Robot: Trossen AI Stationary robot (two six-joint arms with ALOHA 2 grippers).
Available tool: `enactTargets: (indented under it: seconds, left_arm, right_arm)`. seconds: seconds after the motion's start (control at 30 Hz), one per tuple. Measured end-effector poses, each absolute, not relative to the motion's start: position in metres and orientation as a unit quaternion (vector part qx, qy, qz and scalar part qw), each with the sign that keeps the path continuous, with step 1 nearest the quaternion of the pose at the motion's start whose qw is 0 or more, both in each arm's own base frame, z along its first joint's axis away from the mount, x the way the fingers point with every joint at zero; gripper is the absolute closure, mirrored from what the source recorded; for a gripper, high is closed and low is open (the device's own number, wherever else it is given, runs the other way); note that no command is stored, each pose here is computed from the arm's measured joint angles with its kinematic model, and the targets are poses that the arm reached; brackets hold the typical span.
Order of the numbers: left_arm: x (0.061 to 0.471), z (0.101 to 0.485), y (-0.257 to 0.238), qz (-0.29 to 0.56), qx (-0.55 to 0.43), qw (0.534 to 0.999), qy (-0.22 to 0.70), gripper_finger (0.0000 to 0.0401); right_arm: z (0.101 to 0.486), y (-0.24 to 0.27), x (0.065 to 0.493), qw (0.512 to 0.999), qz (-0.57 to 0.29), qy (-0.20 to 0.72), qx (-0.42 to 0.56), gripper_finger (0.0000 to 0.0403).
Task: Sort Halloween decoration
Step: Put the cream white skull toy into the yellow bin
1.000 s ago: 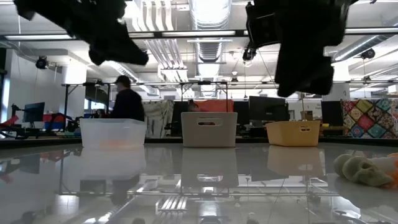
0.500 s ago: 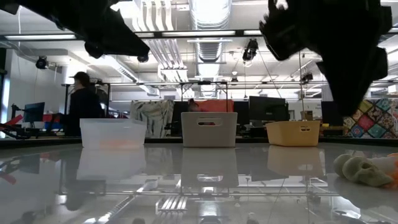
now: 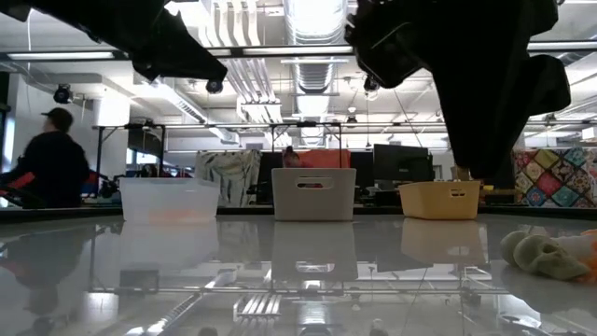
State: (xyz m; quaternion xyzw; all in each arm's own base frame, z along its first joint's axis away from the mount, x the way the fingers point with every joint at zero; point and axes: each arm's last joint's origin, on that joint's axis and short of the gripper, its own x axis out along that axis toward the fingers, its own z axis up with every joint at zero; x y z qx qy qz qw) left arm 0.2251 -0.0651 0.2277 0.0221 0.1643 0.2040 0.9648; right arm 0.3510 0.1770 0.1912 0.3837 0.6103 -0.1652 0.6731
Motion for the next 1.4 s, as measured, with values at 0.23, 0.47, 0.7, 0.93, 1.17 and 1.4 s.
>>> enactTargets:
  seconds: [0.23, 0.47, 0.7, 0.93, 1.17, 1.4]
  left_arm:
    - [0.226, 0.23, -0.065, 0.198, 0.052, 0.966, 0.159, 0.0326]
    - [0.228, 0.233, -0.066, 0.194, 0.067, 0.968, 0.147, 0.0326]
    - [0.228, 0.234, -0.066, 0.194, 0.069, 0.967, 0.147, 0.0326]
    - [0.228, 0.233, -0.066, 0.196, 0.055, 0.968, 0.145, 0.0326]
    - [0.228, 0.233, -0.066, 0.198, 0.039, 0.969, 0.142, 0.0326]
    - [0.228, 0.233, -0.066, 0.198, 0.033, 0.969, 0.141, 0.0326]
  right_arm:
    - [0.18, 0.192, 0.365, 0.668, -0.169, 0.617, 0.381, 0.0315]
    - [0.165, 0.191, 0.359, 0.627, -0.231, 0.648, 0.366, 0.0281]
    - [0.165, 0.191, 0.36, 0.631, -0.238, 0.641, 0.366, 0.0269]
    - [0.164, 0.194, 0.358, 0.637, -0.239, 0.637, 0.362, 0.0268]
    - [0.158, 0.196, 0.354, 0.646, -0.242, 0.632, 0.352, 0.027]
    - [0.156, 0.194, 0.354, 0.664, -0.249, 0.621, 0.333, 0.0272]
